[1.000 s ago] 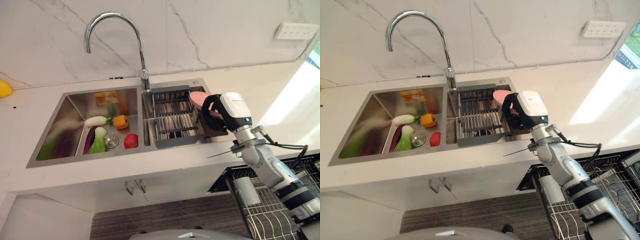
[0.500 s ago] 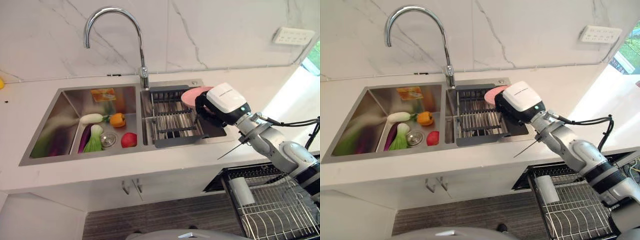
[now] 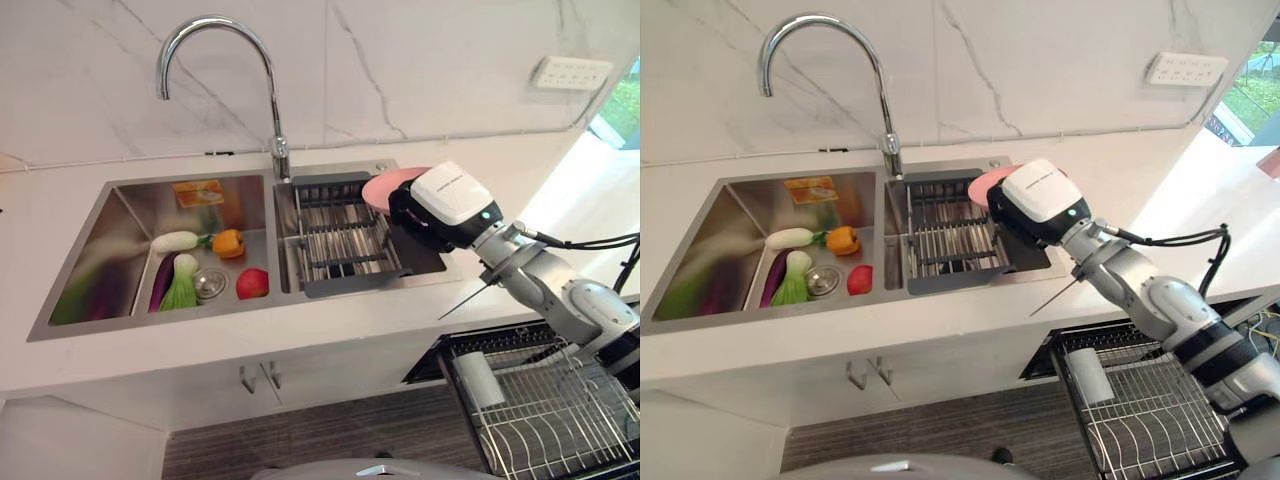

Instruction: Place the dishes in the dishwasher.

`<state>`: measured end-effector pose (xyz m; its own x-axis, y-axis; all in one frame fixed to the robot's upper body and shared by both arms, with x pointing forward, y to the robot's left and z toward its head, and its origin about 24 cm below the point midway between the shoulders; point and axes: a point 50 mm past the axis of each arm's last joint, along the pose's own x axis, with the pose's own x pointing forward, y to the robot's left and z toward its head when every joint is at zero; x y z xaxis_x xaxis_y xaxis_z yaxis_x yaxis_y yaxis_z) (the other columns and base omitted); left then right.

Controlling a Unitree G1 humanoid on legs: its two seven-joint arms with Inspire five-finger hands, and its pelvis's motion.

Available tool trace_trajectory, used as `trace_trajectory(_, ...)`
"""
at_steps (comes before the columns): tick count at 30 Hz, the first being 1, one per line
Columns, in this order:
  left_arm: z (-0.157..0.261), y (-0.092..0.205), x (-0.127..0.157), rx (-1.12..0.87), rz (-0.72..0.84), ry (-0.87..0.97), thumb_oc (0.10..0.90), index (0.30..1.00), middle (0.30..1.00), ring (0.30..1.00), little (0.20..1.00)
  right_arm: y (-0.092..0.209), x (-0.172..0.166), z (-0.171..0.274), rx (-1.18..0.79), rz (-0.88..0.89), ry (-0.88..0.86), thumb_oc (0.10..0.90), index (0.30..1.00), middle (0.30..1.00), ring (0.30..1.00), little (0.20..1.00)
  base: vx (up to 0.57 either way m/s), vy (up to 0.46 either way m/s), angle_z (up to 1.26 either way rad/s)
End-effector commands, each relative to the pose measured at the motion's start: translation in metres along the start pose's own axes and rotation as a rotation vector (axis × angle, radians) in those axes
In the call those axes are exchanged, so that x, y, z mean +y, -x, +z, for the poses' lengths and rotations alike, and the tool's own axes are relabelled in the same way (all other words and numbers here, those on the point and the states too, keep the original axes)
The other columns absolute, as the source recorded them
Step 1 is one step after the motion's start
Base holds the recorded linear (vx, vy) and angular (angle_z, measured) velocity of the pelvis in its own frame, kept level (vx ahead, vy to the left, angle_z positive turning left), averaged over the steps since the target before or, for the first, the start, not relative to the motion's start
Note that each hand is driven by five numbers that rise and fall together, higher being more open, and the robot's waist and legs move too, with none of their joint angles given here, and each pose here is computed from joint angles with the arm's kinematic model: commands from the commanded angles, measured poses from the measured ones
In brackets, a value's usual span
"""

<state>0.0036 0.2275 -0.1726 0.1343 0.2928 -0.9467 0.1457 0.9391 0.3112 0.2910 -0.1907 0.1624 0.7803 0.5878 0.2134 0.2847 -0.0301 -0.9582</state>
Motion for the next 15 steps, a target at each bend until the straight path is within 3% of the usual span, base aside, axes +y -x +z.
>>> trace_trajectory(1, 0.015, -0.004, 0.016, -0.02, 0.024, -0.084, 0.8, 0.9, 0.9, 0.9, 0.9, -0.02, -0.067, -0.006, -0.054, -0.264, 0.146, 0.4, 0.3, 0.3, 0.3, 0.3, -0.03, 0.087, -0.05)
trace_trajectory(10, 0.028, -0.005, 0.019, -0.074, 0.006, -0.139, 0.8, 0.9, 0.9, 0.9, 0.9, 0.023, -0.082, -0.04, 0.114, -0.27, 0.294, 0.4, 0.3, 0.3, 0.3, 0.3, -0.05, 0.123, -0.27)
trace_trajectory(15, 0.047, -0.006, 0.028, -0.131, 0.028, -0.151, 0.8, 0.9, 0.9, 0.9, 0.9, 0.037, -0.095, -0.056, 0.209, -0.318, 0.389, 0.4, 0.3, 0.3, 0.3, 0.3, -0.22, 0.128, -0.63)
